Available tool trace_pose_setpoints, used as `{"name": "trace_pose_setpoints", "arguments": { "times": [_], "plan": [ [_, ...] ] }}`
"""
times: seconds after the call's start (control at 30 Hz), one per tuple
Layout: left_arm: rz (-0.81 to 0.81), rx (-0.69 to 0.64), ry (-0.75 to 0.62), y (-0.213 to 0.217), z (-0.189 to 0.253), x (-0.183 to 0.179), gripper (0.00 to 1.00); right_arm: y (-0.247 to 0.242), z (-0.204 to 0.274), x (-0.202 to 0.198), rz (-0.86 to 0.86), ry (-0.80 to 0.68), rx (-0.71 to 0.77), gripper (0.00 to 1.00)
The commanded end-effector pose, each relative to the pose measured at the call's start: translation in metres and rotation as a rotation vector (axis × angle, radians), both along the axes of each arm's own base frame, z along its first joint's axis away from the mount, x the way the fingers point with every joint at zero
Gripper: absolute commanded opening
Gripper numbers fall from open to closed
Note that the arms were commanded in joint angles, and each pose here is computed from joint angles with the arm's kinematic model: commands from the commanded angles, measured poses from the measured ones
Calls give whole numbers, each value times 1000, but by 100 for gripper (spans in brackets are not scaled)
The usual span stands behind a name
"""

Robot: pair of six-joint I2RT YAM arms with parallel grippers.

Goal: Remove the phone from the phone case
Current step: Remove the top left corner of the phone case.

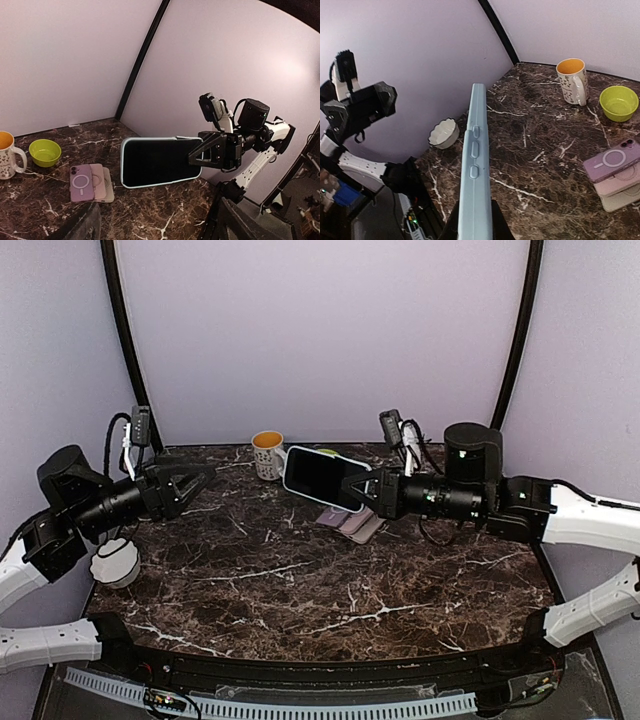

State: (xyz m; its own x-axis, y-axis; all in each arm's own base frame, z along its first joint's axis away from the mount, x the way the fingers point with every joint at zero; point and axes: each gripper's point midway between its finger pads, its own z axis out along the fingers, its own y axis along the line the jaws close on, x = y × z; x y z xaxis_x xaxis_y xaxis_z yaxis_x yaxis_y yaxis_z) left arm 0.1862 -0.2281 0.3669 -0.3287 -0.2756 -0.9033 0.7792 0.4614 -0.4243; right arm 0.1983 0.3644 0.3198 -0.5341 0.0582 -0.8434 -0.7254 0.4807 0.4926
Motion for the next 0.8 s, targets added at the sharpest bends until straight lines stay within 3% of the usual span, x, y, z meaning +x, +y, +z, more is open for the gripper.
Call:
{"name": "trace_pose_setpoints", "arguments": {
  "times": [0.0,0.37,0.6,0.7,0.77],
  "plan": [
    [-4,198,-80,3,-8,-4,83,-21,8,14,-95,-196,-45,0],
    [-147,353,-90,-15,-35,-13,80,-21,-3,-1,7,-469,-156,0],
    [-407,379,-77,-39,-55,-40,75,-3,-17,-48,340,-669,-263,0],
    [-466,406,-116,-43,-67,-45,71,-1,-29,-75,530,-783,-295,0],
    [-487,410,-180,-43,-69,-50,70,-2,-29,-79,553,-828,-291,0]
  ]
}}
